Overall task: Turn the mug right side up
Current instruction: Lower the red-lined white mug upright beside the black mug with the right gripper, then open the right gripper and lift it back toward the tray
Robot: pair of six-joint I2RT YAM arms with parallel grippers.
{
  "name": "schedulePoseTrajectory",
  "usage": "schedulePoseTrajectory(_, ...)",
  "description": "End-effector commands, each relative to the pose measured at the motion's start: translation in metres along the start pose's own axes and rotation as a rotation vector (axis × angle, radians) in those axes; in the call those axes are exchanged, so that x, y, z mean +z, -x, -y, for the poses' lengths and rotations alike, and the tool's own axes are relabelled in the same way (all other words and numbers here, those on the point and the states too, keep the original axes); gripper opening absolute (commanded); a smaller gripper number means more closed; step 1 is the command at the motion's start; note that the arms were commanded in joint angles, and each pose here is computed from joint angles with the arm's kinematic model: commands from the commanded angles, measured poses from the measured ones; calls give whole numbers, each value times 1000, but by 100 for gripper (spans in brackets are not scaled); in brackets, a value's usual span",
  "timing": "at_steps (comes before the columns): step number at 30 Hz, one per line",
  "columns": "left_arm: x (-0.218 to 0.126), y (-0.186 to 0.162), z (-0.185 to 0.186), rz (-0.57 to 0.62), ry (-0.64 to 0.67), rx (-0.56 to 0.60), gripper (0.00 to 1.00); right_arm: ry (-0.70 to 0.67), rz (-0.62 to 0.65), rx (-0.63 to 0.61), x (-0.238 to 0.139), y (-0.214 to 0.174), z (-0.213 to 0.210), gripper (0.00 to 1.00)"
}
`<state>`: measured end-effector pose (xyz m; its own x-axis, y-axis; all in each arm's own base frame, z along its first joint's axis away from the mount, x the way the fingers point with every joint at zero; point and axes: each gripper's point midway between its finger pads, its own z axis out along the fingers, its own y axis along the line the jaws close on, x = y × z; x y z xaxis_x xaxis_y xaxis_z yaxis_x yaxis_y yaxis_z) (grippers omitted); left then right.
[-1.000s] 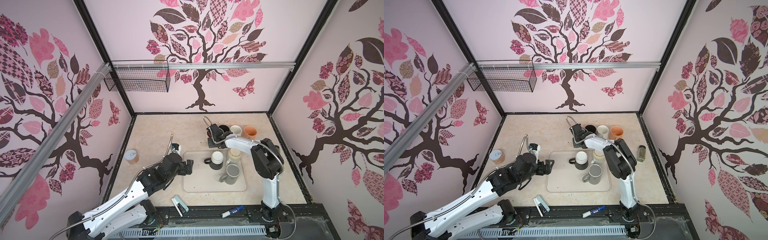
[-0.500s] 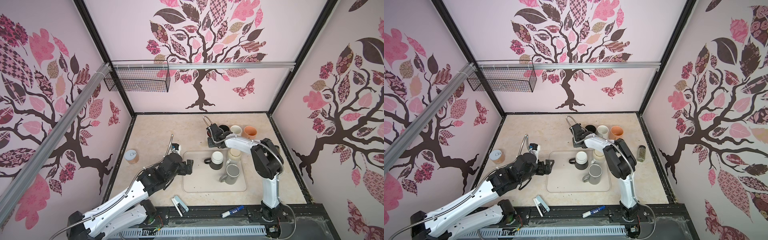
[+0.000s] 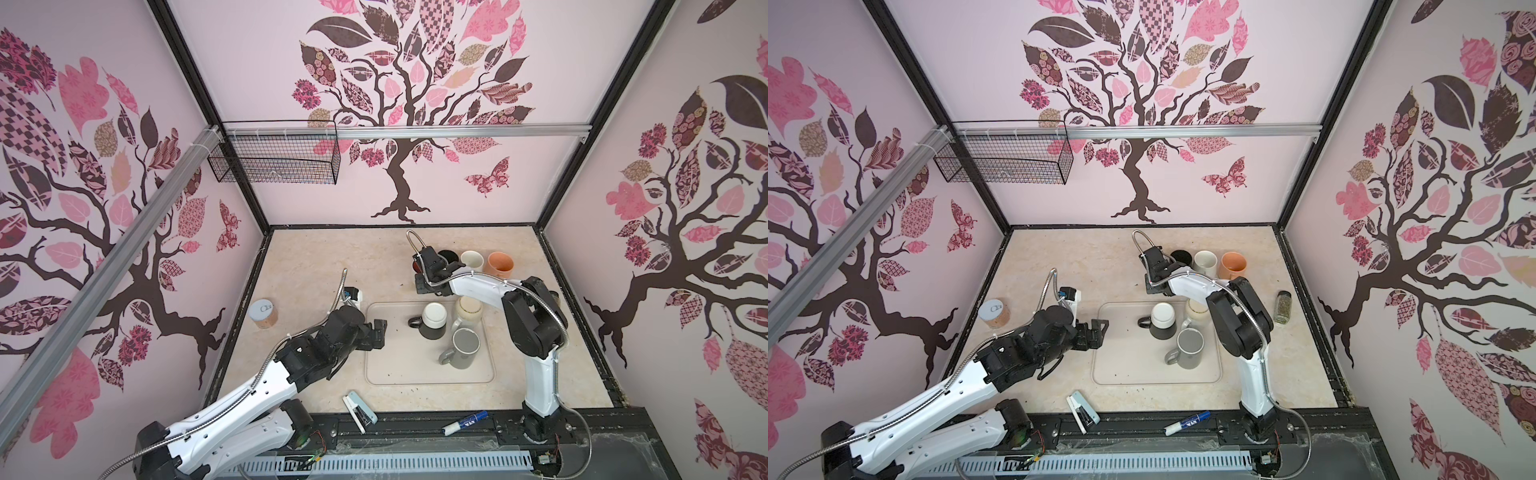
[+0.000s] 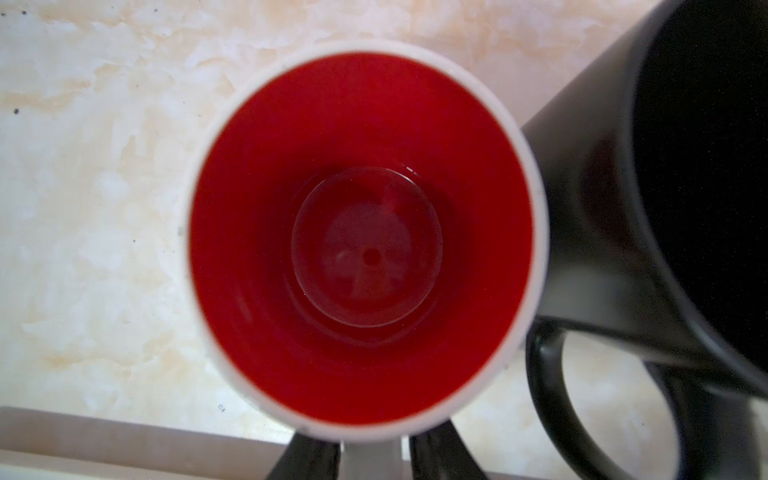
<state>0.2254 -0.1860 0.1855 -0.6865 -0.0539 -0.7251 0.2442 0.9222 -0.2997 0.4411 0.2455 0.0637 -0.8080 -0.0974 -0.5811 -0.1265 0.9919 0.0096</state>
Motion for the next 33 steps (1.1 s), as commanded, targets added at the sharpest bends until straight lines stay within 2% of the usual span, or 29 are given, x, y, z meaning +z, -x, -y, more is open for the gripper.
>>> schedulePoseTrajectory(1, -3, 6, 3, 21, -11, 10, 96, 26, 78, 2, -34, 35, -7, 32)
schedulePoseTrajectory(7, -1, 5, -1, 18, 0, 12, 96, 44, 173, -15, -92, 68, -2, 34)
schedulePoseTrajectory(11, 1, 4, -3, 19, 7, 14, 96, 108, 248, -19, -135, 79, -9, 37)
schedulePoseTrajectory(14, 5, 3, -5, 22, 15, 19, 96, 182, 302, -34, -166, 74, -22, 40)
schedulePoseTrajectory(18, 11, 2, -19, 14, 110, 33, 96, 221, 320, -83, -194, 54, -36, 41)
schedulePoseTrajectory(22, 16, 4, -32, 16, 202, 65, 96, 270, 322, -78, -209, 33, -34, 42)
schedulePoseTrajectory(25, 16, 8, -41, 35, 255, 112, 96, 259, 328, -76, -219, 22, -23, 43)
schedulePoseTrajectory(27, 15, 13, -39, 67, 248, 171, 96, 224, 341, -80, -226, 20, -11, 43)
schedulePoseTrajectory(30, 14, 25, -33, 123, 217, 195, 96, 217, 359, -80, -233, 18, -4, 44)
schedulePoseTrajectory(33, 20, 29, -16, 67, 109, 209, 95, 218, 350, -81, -231, 11, -2, 44)
